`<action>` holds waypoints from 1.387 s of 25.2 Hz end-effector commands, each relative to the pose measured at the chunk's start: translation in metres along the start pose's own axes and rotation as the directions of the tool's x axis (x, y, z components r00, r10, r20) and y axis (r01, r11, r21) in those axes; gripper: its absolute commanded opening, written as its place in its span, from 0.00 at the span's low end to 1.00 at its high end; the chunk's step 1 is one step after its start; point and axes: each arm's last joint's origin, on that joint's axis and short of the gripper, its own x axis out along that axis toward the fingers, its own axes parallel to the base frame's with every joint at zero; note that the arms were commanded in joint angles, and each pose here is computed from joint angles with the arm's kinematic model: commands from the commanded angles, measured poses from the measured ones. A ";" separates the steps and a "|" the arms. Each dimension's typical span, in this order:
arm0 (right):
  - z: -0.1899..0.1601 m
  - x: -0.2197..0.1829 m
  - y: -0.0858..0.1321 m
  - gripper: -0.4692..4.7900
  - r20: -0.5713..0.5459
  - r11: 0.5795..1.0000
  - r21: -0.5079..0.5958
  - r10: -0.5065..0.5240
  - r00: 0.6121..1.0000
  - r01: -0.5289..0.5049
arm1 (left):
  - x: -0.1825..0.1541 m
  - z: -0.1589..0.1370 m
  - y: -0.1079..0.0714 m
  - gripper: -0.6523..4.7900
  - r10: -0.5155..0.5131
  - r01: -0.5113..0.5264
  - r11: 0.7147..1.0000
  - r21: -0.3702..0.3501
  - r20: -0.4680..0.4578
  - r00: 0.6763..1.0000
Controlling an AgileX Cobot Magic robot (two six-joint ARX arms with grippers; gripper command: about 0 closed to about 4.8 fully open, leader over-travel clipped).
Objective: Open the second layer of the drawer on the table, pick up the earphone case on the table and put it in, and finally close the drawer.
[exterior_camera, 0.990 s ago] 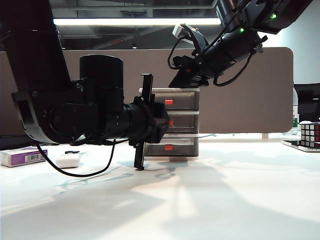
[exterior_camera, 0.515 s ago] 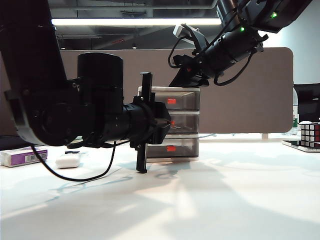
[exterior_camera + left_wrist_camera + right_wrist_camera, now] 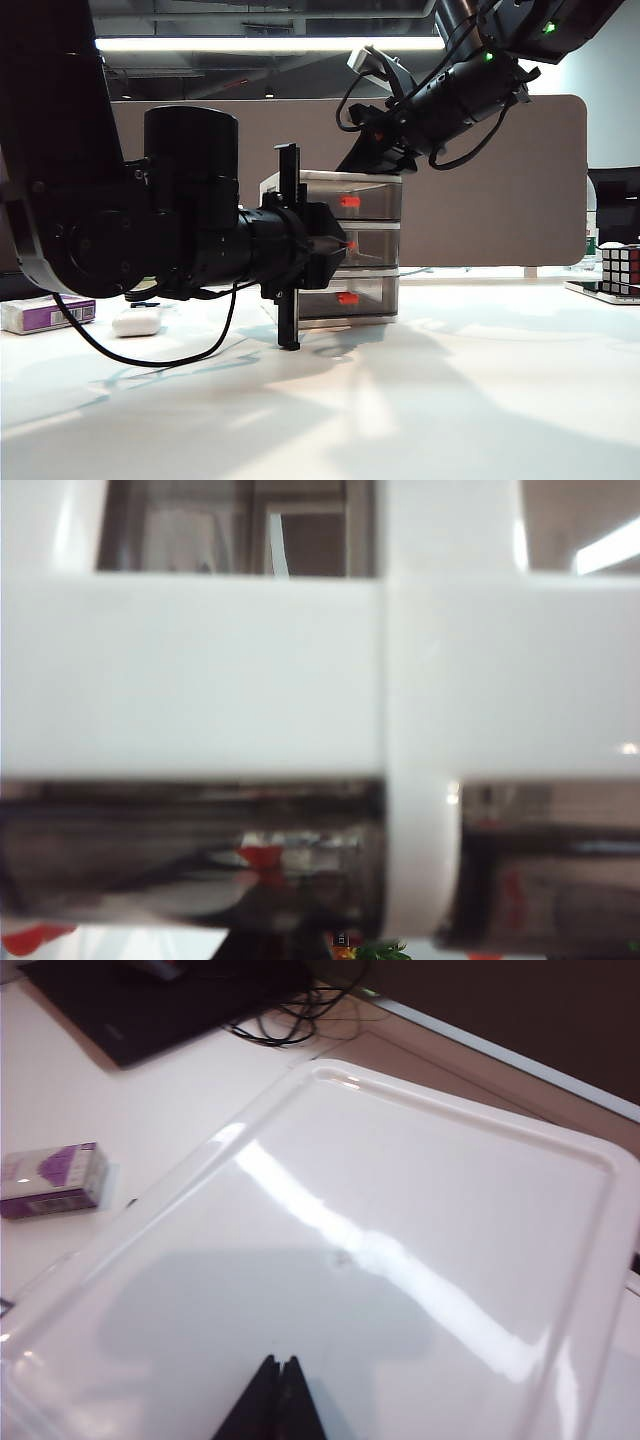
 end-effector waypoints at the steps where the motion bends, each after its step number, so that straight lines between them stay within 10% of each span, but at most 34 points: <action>1: -0.010 0.004 0.005 0.08 -0.033 0.995 0.041 0.095 0.995 -0.093 | -0.007 -0.006 0.029 0.11 0.202 -0.202 0.979 -0.002 -0.058 0.978; 9: 0.003 0.013 0.023 0.08 0.012 0.976 -0.013 0.216 0.976 -0.216 | -0.005 -0.005 0.028 0.11 0.194 -0.193 0.981 0.032 -0.043 0.980; 25: -0.016 0.026 0.023 0.08 -0.068 0.976 0.031 0.217 0.974 -0.216 | -0.008 -0.025 0.026 0.11 0.166 -0.139 0.985 0.098 -0.372 0.913; 35: -0.011 0.026 0.021 0.08 -0.025 0.981 -0.011 0.193 0.981 -0.194 | -0.007 0.028 0.027 0.11 0.172 -0.156 0.983 0.094 -0.203 0.964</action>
